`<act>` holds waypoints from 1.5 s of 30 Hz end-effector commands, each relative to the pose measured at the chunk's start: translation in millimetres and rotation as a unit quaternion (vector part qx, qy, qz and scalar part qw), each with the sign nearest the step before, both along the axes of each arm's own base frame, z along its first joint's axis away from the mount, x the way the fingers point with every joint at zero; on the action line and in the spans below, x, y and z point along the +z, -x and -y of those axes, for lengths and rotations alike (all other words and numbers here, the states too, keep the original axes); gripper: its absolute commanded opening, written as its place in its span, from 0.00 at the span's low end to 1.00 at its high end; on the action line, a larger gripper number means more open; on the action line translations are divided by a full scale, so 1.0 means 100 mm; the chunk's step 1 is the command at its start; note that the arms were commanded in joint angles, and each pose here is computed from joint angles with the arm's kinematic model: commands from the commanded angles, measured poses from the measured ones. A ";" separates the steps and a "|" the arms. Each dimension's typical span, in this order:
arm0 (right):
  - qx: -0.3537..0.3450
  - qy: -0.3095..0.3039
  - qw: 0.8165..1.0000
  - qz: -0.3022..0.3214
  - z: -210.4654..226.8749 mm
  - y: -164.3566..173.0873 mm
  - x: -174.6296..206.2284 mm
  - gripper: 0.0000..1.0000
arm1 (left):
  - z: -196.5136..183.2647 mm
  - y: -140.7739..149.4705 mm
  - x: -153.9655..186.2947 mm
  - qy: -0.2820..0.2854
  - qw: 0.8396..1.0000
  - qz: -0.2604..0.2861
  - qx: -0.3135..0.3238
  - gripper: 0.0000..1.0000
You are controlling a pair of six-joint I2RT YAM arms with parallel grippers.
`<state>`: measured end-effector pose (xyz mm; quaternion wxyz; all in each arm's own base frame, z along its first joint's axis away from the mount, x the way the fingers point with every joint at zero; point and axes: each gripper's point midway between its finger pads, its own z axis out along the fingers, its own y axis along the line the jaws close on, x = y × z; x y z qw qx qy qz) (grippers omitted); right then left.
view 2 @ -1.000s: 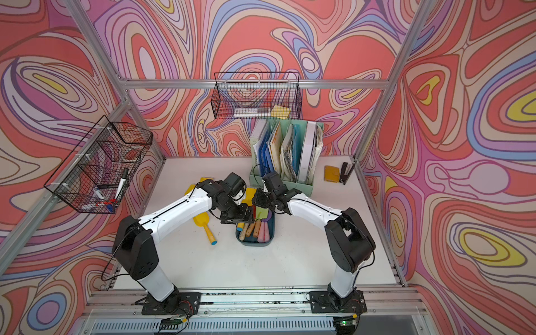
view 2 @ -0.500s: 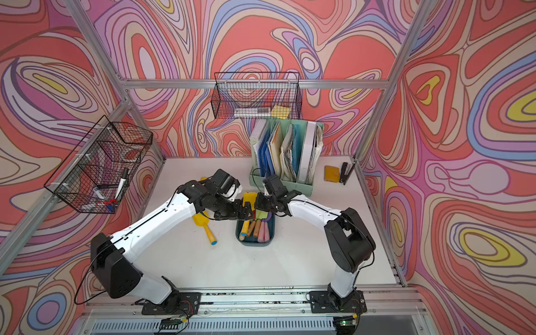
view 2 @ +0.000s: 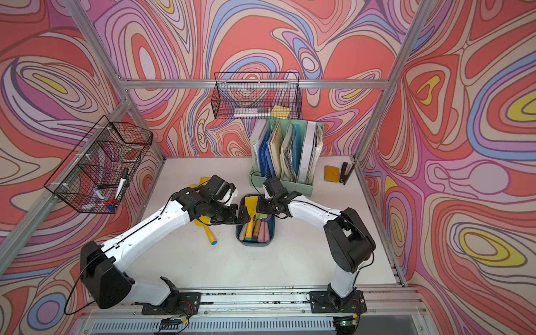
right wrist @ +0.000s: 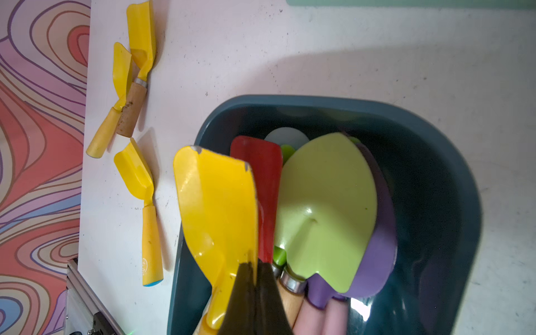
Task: Put the shovel into the storage box
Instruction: Place the shovel in the storage box.
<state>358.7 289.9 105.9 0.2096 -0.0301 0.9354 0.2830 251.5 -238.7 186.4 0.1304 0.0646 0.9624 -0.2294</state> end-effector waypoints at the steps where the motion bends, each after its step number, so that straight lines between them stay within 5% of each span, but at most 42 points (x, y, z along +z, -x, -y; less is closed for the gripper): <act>1: 0.000 -0.003 1.000 0.007 0.03 -0.06 -0.04 0.00 | -0.05 0.00 0.04 0.002 1.000 0.017 0.016 0.99; 25: -0.014 -0.002 0.999 -0.042 0.05 -0.02 -0.51 0.00 | -0.22 0.09 -0.01 -0.020 0.999 0.008 0.045 0.99; 35: -0.016 0.004 0.999 -0.044 0.06 -0.03 -0.51 0.22 | -0.32 0.21 -0.06 -0.021 0.998 0.001 0.058 0.99; 45: -0.020 0.018 0.999 -0.034 0.12 -0.03 -0.40 0.33 | -0.44 0.34 -0.28 -0.046 0.995 -0.041 0.084 0.99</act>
